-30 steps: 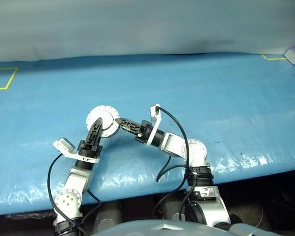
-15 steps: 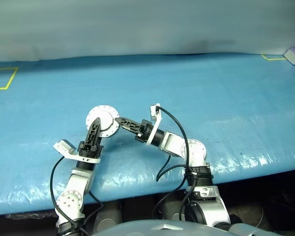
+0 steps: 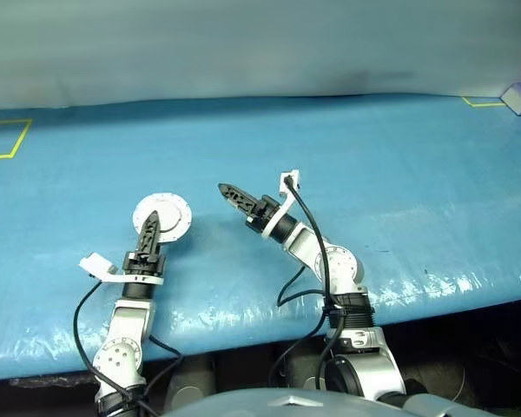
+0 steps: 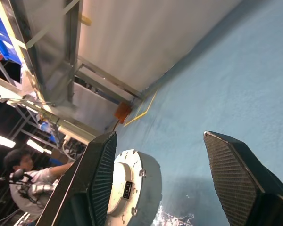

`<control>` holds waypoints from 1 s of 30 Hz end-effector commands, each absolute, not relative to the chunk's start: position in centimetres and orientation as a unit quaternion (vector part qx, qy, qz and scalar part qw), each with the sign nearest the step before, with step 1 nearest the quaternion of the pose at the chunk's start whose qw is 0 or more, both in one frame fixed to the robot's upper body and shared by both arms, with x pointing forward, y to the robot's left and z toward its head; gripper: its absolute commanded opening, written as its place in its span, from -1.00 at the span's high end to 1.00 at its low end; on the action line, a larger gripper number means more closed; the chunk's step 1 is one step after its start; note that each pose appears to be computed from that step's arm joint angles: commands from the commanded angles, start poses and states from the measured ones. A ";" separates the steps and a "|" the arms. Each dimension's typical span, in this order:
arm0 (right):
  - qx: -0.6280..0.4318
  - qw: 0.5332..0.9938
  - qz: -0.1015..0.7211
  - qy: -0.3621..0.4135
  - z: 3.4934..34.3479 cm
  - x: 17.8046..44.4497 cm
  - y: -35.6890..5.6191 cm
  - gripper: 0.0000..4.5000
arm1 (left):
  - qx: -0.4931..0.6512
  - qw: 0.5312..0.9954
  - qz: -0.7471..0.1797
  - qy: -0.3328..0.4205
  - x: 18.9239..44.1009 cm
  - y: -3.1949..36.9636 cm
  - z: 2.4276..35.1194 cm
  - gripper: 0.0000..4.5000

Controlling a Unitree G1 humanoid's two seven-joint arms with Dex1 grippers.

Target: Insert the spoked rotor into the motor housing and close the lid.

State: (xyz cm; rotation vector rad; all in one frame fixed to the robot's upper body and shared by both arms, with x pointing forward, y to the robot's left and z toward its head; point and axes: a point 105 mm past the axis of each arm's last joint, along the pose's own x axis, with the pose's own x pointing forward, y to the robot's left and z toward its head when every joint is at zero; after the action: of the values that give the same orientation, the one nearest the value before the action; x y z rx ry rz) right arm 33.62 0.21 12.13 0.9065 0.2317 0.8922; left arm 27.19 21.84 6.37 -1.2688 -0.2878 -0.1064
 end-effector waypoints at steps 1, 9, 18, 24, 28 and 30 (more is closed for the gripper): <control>0.442 0.790 0.416 0.092 12.5 33.2 1.0 -0.39 | -0.570 0.789 0.061 -0.221 27.8 25.5 7.4 -0.16; 0.429 0.800 0.413 0.080 12.5 33.2 1.0 -0.39 | -0.467 0.824 0.275 -0.165 29.1 31.0 5.6 -0.16; 0.409 0.811 0.408 0.090 11.6 33.2 1.0 -0.39 | -0.458 0.832 0.269 -0.161 27.7 32.0 5.5 -0.16; 0.412 0.811 0.405 0.091 11.5 33.4 1.0 -0.42 | -0.410 0.821 0.362 -0.162 24.8 35.1 4.8 -0.83; 0.403 0.809 0.416 0.099 11.3 33.2 1.6 -0.42 | -0.354 0.793 0.454 -0.198 21.9 38.1 5.8 -0.97; 0.401 0.809 0.418 0.100 11.2 33.2 1.7 -0.42 | -0.330 0.777 0.489 -0.219 20.6 39.0 6.5 -0.97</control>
State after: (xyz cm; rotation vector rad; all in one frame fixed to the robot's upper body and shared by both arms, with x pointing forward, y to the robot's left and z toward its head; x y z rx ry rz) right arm 34.19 0.21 11.14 0.8314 0.2164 0.8490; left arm 21.85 37.89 5.13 -0.7813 -0.4048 0.9919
